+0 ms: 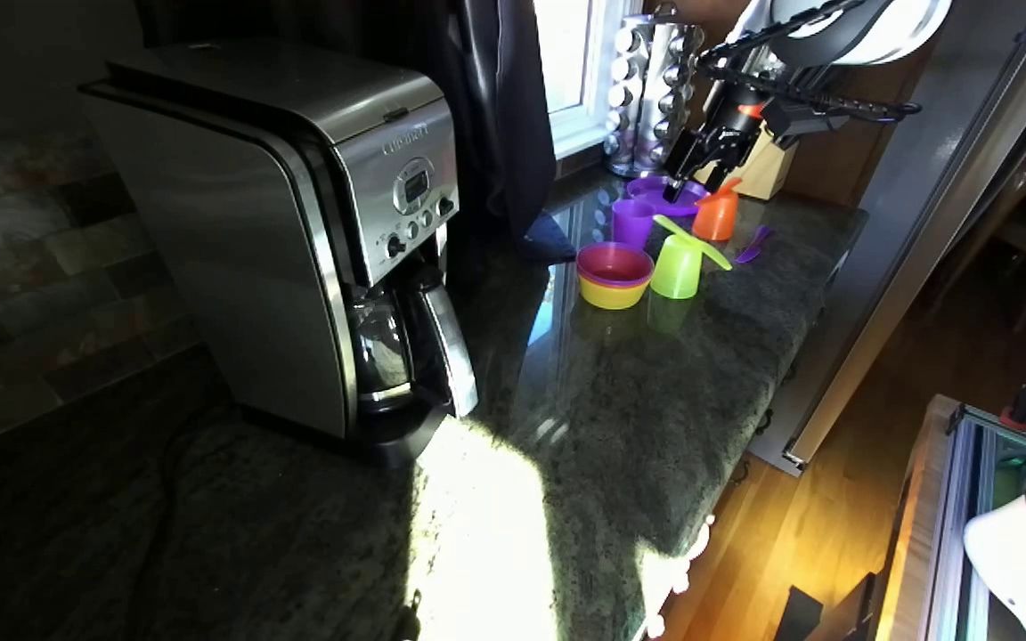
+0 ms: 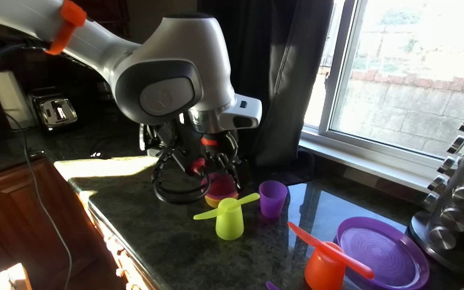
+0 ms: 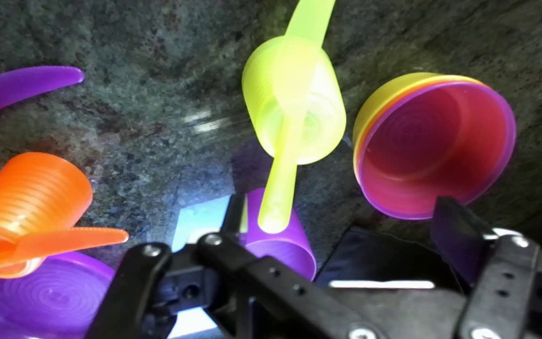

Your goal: Remove the yellow knife from the top of the yellow cup then place the cup upside down.

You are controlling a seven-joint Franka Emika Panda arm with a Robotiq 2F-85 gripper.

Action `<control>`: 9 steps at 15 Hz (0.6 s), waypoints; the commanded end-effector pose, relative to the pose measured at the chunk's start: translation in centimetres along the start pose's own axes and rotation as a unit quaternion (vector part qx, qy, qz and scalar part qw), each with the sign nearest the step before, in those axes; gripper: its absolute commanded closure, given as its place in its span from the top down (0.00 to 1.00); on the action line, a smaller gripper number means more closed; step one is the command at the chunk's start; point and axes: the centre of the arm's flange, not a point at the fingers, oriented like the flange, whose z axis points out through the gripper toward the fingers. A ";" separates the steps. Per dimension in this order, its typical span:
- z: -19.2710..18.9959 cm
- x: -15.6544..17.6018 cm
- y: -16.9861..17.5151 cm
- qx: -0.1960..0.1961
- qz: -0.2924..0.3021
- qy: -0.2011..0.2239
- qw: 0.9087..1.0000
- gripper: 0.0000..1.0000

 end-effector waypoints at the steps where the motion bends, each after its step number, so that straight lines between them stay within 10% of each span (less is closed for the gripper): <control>1: 0.2 0.1 0.1 0.002 0.001 -0.001 1.000 1.00; 9: 2.3 0.2 0.3 -0.012 0.025 -0.003 1.000 1.00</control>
